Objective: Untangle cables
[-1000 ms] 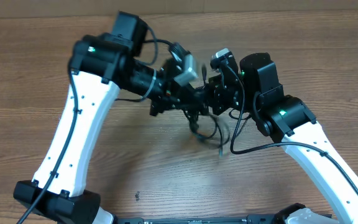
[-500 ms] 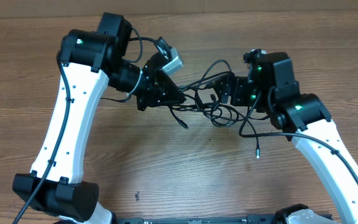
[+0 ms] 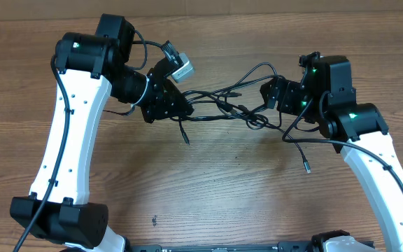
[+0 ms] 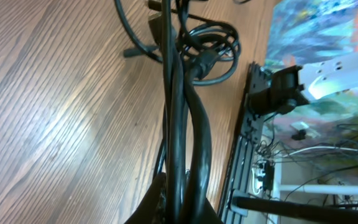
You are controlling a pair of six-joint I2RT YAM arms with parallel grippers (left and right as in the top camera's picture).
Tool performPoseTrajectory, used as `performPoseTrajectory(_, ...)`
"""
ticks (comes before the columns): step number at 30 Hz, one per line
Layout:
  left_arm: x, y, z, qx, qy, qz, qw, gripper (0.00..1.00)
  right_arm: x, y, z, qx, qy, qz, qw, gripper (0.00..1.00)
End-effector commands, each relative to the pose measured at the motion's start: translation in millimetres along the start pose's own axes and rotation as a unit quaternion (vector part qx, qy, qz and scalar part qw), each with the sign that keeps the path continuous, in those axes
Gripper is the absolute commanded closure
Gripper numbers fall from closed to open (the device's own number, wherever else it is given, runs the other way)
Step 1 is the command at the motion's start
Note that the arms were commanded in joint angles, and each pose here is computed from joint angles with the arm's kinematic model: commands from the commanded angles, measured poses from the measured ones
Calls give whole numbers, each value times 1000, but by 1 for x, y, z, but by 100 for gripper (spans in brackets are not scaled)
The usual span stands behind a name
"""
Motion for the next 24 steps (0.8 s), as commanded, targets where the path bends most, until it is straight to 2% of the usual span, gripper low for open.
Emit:
performPoseTrajectory(1, 26, 27, -26, 36, 43, 109, 992, 96, -77, 13, 18, -45, -79, -149, 985, 11)
performPoseTrajectory(4, 50, 35, -27, 38, 99, 182, 978, 96, -82, 14, 17, -42, -90, -146, 984, 11)
performPoseTrajectory(8, 83, 51, -27, 11, 214, 286, 934, 96, -71, 12, 19, -39, -99, -89, 990, 11)
performPoseTrajectory(12, 75, 43, -19, 1, 200, 260, 945, 96, -38, 10, 29, -46, -69, 12, 997, 11)
performPoseTrajectory(19, 81, 46, -7, -31, 217, 269, 938, 96, -23, 11, 30, -41, -64, 57, 995, 9)
performPoseTrajectory(22, 73, 39, 3, -45, 203, 238, 949, 96, 13, 20, 34, -49, 3, 166, 985, 8)
performPoseTrajectory(24, 67, 35, 11, -56, 194, 216, 955, 96, 50, 37, 35, -65, 83, 281, 954, 6)
Point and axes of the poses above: each gripper's point midway between its finger pads, its own y axis back along the fingers, its own x axis along the line the jaws close on, z = x × y, the point moved 1 cm from there along y, back along the fingers, and after that the axes turned 11 degrees about y, right-handed, at the moved point
